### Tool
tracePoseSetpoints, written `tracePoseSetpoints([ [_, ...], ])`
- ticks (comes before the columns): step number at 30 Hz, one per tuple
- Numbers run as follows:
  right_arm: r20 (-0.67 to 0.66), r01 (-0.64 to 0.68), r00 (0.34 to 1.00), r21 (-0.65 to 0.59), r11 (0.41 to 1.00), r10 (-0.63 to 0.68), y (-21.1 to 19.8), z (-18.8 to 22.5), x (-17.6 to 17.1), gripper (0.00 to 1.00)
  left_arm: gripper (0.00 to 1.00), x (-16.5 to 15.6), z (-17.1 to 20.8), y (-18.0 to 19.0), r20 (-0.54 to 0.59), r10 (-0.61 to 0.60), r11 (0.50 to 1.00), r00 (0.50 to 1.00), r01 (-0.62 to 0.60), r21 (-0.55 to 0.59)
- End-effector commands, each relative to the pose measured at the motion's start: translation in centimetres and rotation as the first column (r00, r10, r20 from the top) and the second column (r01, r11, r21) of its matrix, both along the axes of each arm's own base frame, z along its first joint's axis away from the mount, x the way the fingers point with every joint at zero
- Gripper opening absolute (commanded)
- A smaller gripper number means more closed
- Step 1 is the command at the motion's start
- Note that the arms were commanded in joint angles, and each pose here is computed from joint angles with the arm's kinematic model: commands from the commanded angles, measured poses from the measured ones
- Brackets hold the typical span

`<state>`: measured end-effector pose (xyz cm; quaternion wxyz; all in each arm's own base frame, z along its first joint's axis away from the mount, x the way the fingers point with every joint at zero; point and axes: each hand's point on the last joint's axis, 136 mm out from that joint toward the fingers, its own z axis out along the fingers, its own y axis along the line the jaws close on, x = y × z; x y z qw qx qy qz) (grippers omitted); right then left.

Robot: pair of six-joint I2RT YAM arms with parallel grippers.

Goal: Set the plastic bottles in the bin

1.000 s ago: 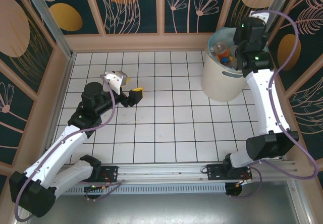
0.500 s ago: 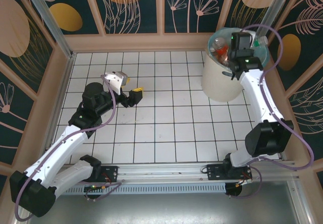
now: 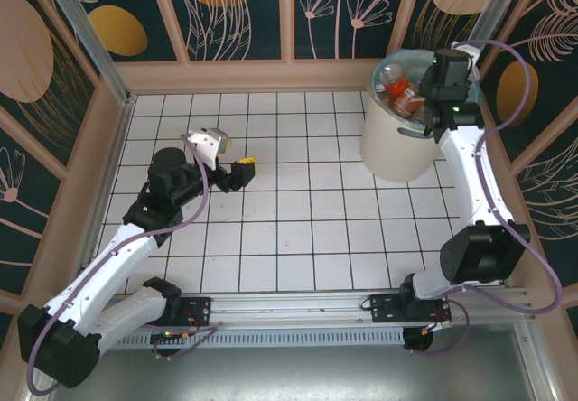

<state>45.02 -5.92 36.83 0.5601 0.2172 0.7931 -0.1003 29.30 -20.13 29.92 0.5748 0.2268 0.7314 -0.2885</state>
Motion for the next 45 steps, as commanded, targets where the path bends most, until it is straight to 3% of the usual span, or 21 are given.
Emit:
tracePoseSetpoints([
  [1,0.167,0.094,0.981,0.049,0.994,-0.101,-2.9,4.2,-0.8,0.56,0.83,0.2,-0.1,0.2,0.007,0.013,1.000,1.000,-0.013,0.004],
  [4,0.209,0.128,0.967,0.107,0.986,-0.148,-4.2,4.4,-1.5,0.63,0.84,0.3,-0.3,0.2,0.003,0.015,1.000,1.000,-0.015,0.007],
  [9,0.283,0.071,0.951,0.182,0.981,-0.121,-4.0,3.3,-2.2,0.48,0.83,0.5,-0.6,0.1,-0.010,0.016,1.000,1.000,-0.015,0.012],
  [16,0.291,0.034,0.950,0.262,0.965,-0.112,-4.2,0.6,-0.9,0.48,0.83,0.9,-1.2,0.1,-0.030,0.024,0.999,0.999,-0.023,0.024],
  [26,0.119,0.008,0.992,0.320,0.947,-0.048,-3.5,-4.9,2.9,0.47,0.83,1.3,-1.9,0.2,-0.054,0.042,0.998,0.998,-0.040,0.038],
  [33,0.064,0.001,0.998,0.322,0.947,-0.023,-2.7,-4.7,2.8,0.42,0.83,1.4,-1.8,0.4,-0.051,0.054,0.998,0.997,-0.052,0.039],
  [37,0.112,-0.054,0.993,0.315,0.947,0.019,-1.1,-1.7,1.8,0.41,0.83,2.1,-1.4,1.3,-0.046,0.123,0.992,0.991,-0.121,0.034],
  [41,0.216,-0.090,0.976,0.251,0.964,0.035,1.3,4.1,-1.3,0.44,0.83,4.1,-0.7,4.8,-0.064,0.363,0.931,0.929,-0.364,0.003],
  [45,0.333,-0.140,0.940,0.174,0.975,0.076,4.2,8.3,-6.2,0.56,0.85,5.5,-0.7,10.4,-0.082,0.658,0.748,0.749,-0.662,-0.041],
])
